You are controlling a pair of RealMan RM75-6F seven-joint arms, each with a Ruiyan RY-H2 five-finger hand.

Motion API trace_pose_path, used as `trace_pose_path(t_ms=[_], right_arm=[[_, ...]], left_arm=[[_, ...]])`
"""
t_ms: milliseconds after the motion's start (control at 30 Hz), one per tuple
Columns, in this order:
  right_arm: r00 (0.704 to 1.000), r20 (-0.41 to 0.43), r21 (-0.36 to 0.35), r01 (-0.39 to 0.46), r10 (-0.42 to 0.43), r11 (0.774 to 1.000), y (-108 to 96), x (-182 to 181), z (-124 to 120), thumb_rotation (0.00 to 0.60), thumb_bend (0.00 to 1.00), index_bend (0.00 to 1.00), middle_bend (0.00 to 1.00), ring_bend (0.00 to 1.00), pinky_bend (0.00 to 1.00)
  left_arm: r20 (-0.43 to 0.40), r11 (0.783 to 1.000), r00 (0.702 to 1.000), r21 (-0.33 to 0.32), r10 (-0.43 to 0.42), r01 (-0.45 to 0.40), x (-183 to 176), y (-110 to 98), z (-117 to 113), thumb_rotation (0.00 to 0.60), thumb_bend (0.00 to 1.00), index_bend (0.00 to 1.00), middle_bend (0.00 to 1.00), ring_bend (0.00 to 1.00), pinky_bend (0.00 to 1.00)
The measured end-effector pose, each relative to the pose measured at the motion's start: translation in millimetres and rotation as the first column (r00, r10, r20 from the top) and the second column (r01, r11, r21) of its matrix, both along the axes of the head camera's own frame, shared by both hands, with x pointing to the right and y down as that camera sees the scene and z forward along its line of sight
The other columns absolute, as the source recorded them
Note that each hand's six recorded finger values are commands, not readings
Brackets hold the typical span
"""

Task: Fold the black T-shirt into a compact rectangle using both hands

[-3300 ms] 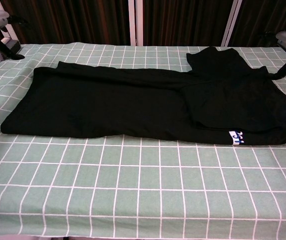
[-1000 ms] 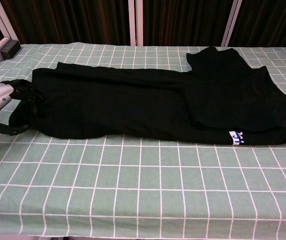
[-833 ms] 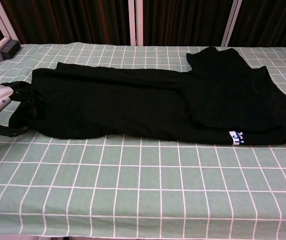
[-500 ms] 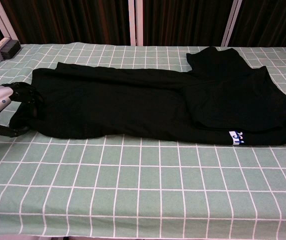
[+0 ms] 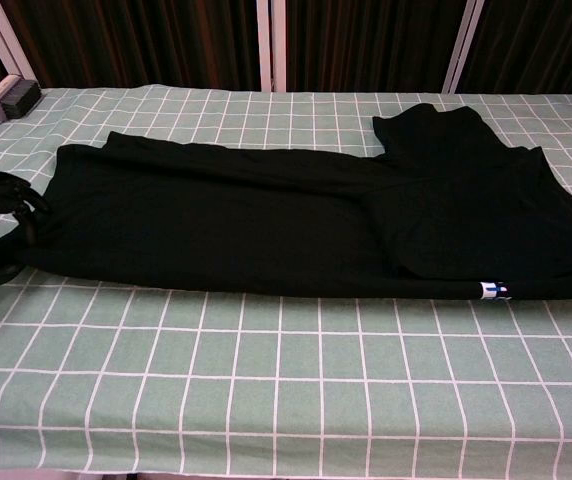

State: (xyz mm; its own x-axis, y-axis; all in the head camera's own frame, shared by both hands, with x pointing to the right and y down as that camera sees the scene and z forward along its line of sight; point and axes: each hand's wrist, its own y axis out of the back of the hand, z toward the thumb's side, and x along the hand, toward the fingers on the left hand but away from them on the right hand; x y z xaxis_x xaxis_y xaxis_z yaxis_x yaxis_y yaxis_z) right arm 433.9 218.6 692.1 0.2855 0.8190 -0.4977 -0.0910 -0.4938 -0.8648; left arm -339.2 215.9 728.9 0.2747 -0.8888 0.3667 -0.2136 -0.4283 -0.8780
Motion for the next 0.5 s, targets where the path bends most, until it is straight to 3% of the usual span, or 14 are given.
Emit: trace_pose_path(t_ms=[367,433,467,500], right_arm=[[0.999,-0.014,-0.047,-0.037,0.036,0.998,46,13,-24,0.600,0.57,0.68,0.34,0.13,0.17],[0.999,-0.013,-0.056,-0.039,0.039,0.998,52,12,-25,0.600,0.51,0.65,0.33,0.13,0.17],[0.999,-0.015,-0.059,-0.037,0.036,0.998,54,11,-25,0.600,0.44,0.60,0.31,0.12,0.15],[0.999,-0.020,-0.065,-0.034,0.033,0.997,56,10,-25,0.600,0.37,0.55,0.29,0.11,0.13]], left_arm=[[0.045,0.999,0.999,-0.031,-0.017,0.018,-13,59,-21,0.600,0.48,0.59,0.27,0.15,0.19],[0.055,0.999,0.998,-0.037,-0.014,0.016,-14,68,-24,0.600,0.48,0.57,0.26,0.15,0.19],[0.057,0.999,0.998,-0.042,-0.012,0.015,-14,71,-25,0.600,0.47,0.54,0.25,0.14,0.19],[0.059,0.999,0.998,-0.050,-0.011,0.014,-15,74,-25,0.600,0.43,0.46,0.22,0.13,0.18]])
